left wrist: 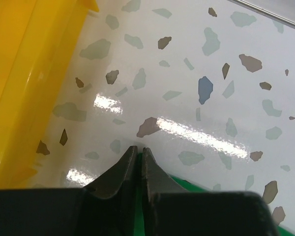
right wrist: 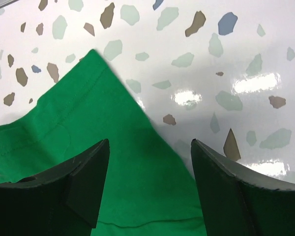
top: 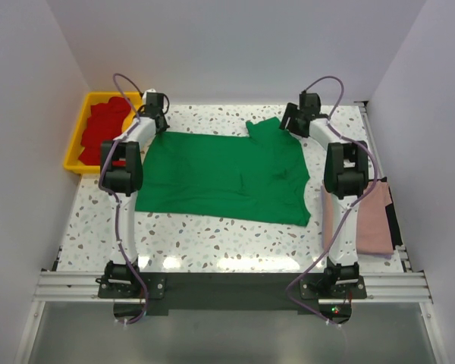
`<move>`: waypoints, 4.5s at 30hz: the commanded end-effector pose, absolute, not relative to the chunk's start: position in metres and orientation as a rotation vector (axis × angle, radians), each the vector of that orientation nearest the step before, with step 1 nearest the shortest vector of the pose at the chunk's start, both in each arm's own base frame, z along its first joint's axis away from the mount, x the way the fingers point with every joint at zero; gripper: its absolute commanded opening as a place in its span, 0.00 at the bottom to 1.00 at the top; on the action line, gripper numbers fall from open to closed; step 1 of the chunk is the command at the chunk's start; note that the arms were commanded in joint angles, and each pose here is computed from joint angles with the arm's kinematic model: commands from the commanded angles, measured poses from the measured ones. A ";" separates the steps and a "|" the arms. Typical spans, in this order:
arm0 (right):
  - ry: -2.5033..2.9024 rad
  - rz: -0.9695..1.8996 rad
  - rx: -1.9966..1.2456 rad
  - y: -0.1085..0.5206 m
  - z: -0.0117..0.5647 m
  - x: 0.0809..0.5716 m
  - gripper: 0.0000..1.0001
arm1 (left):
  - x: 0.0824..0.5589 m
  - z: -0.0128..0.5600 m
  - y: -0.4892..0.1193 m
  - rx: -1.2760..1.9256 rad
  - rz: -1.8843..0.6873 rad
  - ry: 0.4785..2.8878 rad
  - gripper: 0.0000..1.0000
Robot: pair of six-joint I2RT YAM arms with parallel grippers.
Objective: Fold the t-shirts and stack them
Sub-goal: Fold the tshirt
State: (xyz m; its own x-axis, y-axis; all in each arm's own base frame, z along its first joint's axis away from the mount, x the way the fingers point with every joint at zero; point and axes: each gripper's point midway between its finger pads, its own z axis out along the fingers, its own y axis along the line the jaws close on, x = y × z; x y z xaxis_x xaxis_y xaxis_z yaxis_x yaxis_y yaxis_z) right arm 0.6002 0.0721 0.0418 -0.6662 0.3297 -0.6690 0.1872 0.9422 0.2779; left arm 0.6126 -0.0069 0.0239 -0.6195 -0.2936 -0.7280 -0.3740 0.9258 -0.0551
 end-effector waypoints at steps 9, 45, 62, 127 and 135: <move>2.369 0.153 0.397 0.074 0.034 0.605 0.52 | 0.616 0.026 -0.006 -0.480 0.091 2.259 0.09; 2.201 0.048 0.351 0.056 0.107 0.643 0.00 | 0.649 0.089 -0.018 -0.474 -0.147 2.050 0.00; 2.110 0.142 0.398 0.055 0.167 0.586 0.00 | 0.631 0.119 -0.004 -0.509 -0.192 2.021 0.00; 2.353 0.387 0.499 0.080 0.076 0.361 0.19 | 0.432 0.085 0.023 -0.877 -0.097 2.164 0.35; 2.293 0.379 0.467 0.078 0.108 0.372 0.47 | 0.444 0.122 -0.003 -0.743 -0.272 2.129 0.41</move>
